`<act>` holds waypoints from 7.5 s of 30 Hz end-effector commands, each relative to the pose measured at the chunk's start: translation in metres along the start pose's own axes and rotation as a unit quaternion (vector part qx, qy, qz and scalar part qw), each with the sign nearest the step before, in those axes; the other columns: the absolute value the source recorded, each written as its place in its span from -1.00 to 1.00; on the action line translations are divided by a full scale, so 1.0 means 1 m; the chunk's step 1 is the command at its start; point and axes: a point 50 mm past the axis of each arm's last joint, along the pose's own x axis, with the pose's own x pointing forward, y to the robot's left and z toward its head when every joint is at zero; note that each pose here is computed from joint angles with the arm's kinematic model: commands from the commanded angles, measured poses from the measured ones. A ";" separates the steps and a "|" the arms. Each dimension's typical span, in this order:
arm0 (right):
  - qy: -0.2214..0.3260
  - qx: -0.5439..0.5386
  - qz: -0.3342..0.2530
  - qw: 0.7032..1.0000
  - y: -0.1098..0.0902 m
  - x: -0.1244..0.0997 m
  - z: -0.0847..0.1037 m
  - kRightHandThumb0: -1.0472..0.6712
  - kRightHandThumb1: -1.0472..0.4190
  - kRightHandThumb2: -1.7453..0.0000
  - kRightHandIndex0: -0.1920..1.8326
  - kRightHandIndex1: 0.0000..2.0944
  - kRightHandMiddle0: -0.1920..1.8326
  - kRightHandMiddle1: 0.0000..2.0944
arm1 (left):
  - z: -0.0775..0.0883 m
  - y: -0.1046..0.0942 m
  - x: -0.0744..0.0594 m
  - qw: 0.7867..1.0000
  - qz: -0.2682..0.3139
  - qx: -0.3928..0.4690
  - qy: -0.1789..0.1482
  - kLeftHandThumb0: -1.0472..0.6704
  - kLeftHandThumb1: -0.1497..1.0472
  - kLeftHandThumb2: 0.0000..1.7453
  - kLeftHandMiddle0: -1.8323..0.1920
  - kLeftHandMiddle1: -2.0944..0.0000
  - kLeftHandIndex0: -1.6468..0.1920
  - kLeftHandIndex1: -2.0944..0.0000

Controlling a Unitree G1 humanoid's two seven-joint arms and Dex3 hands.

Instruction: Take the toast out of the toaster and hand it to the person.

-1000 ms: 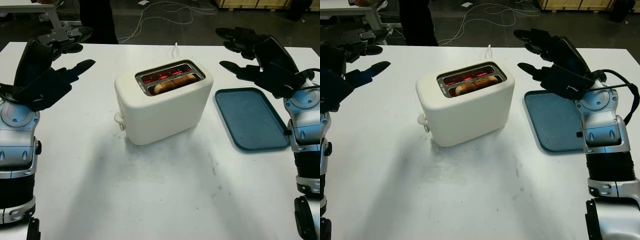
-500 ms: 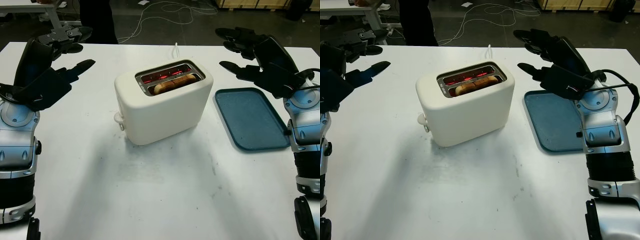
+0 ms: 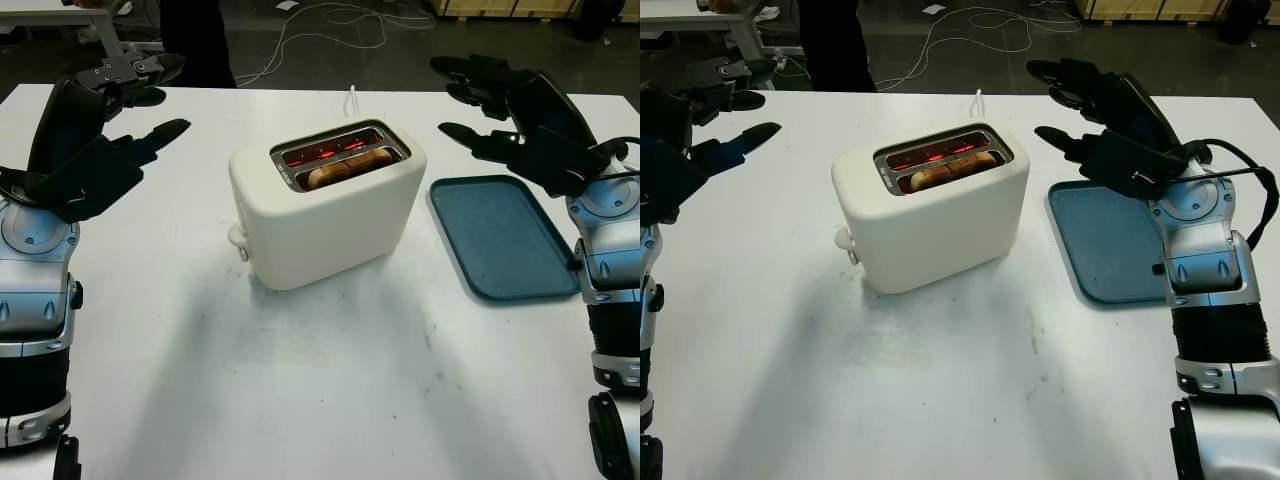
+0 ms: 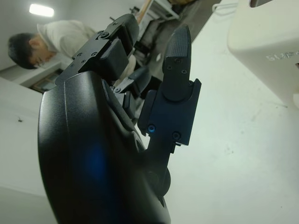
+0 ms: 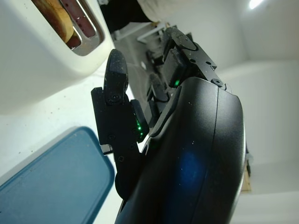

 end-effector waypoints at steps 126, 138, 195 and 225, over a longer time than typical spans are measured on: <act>-0.051 0.006 -0.036 0.998 -0.003 0.003 0.007 0.17 -0.69 0.91 -0.25 -0.92 -0.29 -0.95 | -0.004 -0.002 -0.002 1.000 0.008 -0.013 -0.014 -0.12 0.79 -0.90 0.56 0.12 0.17 0.85; -0.141 -0.027 -0.044 0.989 -0.028 0.024 0.059 0.35 -0.32 0.99 -0.14 -0.83 -0.15 -0.88 | -0.002 -0.003 -0.003 1.000 0.008 -0.016 -0.011 -0.08 0.79 -0.92 0.58 0.12 0.18 0.83; -0.179 -0.218 0.173 0.944 0.045 0.060 0.056 -0.23 -0.54 0.99 0.26 -0.11 0.33 -0.85 | -0.008 -0.005 -0.005 0.999 0.016 -0.039 0.010 -0.10 0.78 -0.92 0.62 0.15 0.26 0.77; -0.157 -0.094 -0.004 0.983 -0.004 0.077 0.050 -0.19 -0.83 0.58 0.14 0.67 -0.12 0.67 | -0.011 -0.004 -0.007 0.999 0.022 -0.038 0.017 -0.06 0.79 -0.93 0.62 0.18 0.29 0.76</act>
